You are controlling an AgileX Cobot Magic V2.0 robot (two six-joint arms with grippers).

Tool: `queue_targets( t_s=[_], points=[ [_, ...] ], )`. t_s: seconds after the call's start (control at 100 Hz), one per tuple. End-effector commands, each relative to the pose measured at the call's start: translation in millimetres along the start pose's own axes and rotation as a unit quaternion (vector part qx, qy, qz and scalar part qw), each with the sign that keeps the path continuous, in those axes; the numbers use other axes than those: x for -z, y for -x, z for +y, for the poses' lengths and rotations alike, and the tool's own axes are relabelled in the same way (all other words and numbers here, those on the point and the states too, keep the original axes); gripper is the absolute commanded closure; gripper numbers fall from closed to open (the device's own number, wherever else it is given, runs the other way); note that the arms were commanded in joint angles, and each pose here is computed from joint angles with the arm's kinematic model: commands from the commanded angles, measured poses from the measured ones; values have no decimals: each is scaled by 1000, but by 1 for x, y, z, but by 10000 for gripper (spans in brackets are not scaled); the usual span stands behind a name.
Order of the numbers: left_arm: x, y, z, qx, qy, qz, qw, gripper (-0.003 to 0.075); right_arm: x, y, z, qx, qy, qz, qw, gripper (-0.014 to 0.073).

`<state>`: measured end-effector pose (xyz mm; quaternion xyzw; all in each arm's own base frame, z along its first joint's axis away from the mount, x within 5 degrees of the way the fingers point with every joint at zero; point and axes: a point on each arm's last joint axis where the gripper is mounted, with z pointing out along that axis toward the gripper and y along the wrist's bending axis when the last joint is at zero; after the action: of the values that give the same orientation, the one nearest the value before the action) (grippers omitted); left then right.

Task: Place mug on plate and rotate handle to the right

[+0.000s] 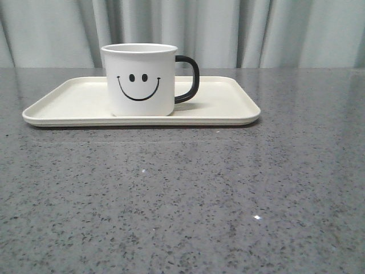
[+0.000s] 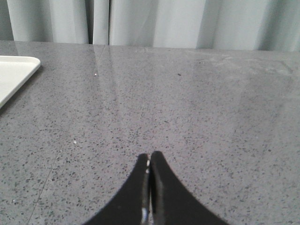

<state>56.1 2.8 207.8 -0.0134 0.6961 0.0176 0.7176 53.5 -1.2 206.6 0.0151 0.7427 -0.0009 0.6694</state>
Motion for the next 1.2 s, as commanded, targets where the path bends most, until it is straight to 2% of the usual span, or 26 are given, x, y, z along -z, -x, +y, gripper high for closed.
queue_targets(
  t_s=[0.0, 0.31, 1.19],
  points=[
    [2, 6, -1, 0, -5, -51, 999, 740, 0, 11, 0, -9, -1, -59, 998, 662],
    [2, 6, -1, 0, -5, -51, 999, 740, -5, -9, 1, -10, 11, -48, 999, 662],
    [2, 6, -1, 0, -5, -51, 999, 740, -2, -7, 1, -10, 16, -62, 998, 662]
  ],
)
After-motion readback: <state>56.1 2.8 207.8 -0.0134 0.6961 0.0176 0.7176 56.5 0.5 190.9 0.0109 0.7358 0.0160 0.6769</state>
